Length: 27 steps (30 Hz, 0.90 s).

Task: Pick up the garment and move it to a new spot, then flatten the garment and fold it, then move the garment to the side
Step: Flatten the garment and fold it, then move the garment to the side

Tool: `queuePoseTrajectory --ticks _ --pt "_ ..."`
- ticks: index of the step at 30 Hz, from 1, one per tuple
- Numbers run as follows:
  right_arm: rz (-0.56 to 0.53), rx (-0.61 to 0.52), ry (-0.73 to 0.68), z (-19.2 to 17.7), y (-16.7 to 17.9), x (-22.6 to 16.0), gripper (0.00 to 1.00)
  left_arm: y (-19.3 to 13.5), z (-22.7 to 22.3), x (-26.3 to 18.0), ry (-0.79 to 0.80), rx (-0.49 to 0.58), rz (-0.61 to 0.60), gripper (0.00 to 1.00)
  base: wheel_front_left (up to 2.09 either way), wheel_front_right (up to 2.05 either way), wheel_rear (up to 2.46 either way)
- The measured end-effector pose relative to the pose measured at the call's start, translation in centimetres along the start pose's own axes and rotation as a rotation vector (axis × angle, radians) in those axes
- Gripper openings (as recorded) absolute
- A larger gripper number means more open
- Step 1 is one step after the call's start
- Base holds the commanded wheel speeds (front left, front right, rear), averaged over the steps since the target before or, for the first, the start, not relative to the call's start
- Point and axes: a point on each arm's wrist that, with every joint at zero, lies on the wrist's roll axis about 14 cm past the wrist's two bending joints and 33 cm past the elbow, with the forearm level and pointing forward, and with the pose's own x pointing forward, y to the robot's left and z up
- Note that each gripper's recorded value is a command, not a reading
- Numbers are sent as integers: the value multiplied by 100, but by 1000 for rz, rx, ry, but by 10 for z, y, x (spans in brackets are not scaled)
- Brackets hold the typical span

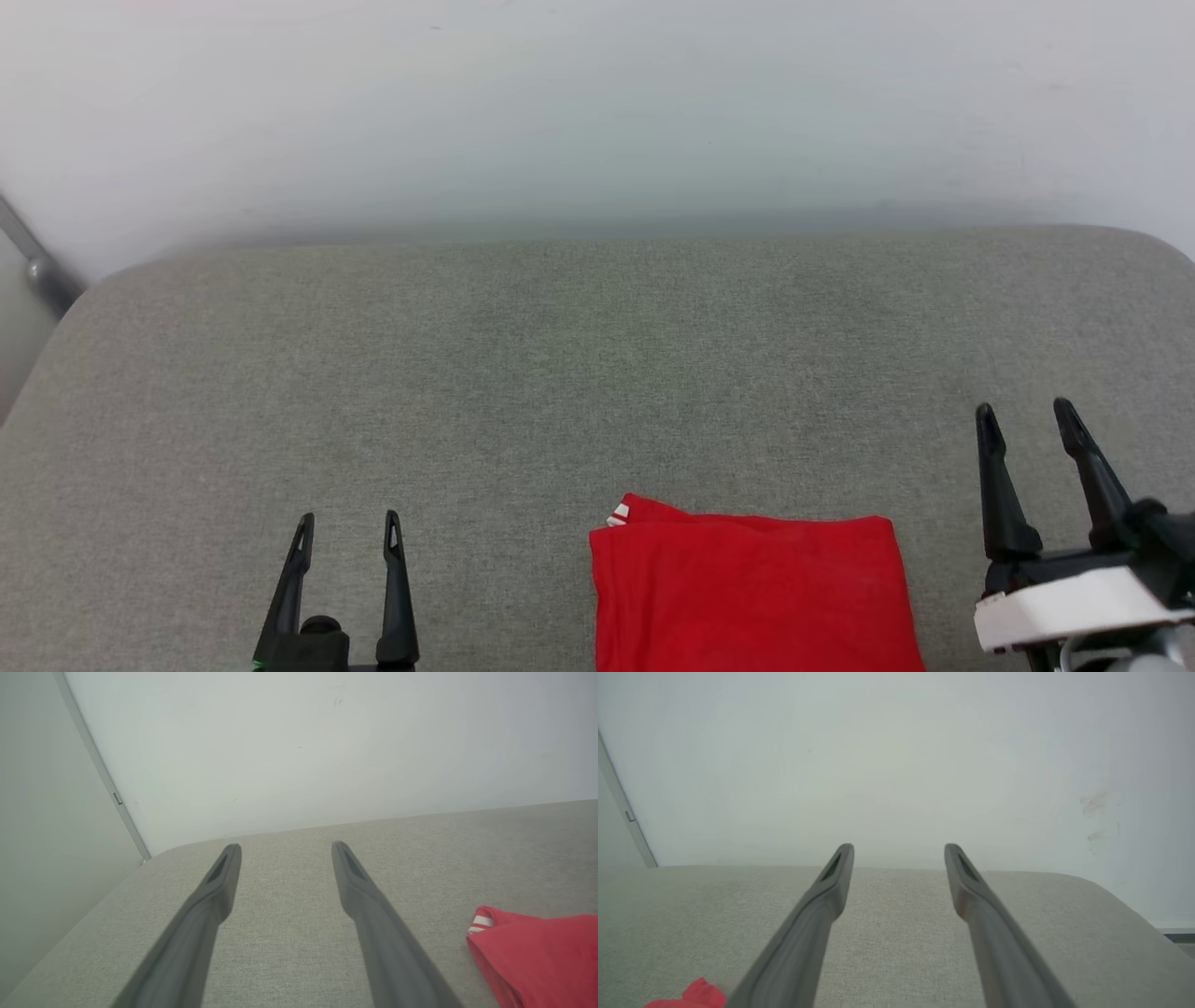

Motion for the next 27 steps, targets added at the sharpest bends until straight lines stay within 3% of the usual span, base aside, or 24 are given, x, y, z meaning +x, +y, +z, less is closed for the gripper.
queuePoseTrajectory --ticks 15,27 --pt "-65 98 48 -14 2 -46 100 1 3 -10 -2 -30 7 100 0 0 0" --pt "-42 71 28 -7 7 -40 100 3 2 -10 1 -38 18 100 0 0 0"
